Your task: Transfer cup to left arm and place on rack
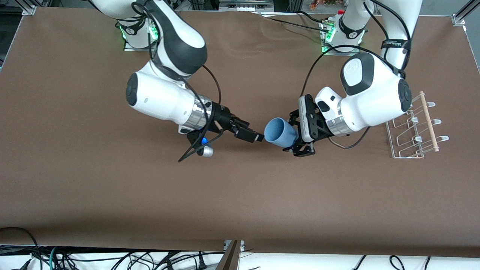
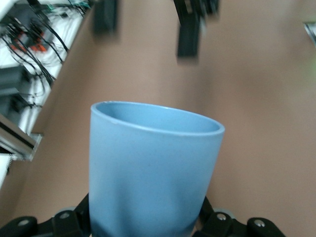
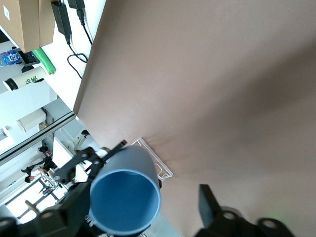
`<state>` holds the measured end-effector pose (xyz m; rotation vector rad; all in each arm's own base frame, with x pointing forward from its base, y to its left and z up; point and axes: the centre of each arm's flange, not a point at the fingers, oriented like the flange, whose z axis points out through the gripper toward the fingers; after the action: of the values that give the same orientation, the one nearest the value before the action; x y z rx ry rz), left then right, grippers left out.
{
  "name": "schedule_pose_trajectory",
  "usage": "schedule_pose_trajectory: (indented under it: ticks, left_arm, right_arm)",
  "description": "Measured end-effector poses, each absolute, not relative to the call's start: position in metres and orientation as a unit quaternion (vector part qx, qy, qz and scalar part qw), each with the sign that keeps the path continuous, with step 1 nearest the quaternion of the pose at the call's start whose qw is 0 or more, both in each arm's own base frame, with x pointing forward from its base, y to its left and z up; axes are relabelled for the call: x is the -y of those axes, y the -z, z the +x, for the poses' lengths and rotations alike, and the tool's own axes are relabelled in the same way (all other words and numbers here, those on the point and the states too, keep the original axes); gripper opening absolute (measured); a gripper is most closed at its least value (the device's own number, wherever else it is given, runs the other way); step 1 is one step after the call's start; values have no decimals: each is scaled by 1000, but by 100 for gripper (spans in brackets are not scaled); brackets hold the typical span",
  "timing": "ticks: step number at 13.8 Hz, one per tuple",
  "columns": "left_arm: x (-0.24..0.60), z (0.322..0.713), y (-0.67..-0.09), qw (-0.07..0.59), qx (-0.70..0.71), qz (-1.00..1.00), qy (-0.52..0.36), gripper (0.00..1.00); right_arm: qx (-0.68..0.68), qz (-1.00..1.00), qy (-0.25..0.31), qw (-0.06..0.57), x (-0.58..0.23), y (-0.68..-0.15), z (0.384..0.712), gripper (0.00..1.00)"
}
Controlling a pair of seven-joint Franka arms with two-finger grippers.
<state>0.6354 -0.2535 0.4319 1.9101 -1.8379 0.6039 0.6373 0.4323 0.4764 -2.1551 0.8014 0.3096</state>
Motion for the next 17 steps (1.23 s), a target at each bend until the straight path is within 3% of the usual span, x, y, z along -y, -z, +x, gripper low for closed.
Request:
schedule_pose_trajectory:
  ticks: [4,11,17]
  left_arm:
    - [217,633,-421,162,710,677,-106,77]
    - [150,626,-437,14,743,655,135,77]
    - [109,610,-451,-127,646,679,326,77]
  right_arm:
    - [-278,-880,-134,361,-375,-489,653,100]
    - [-112,-972,-98,181,-268,-483,661,100]
    - [1,-998,-53,25,-199,-505,660,100]
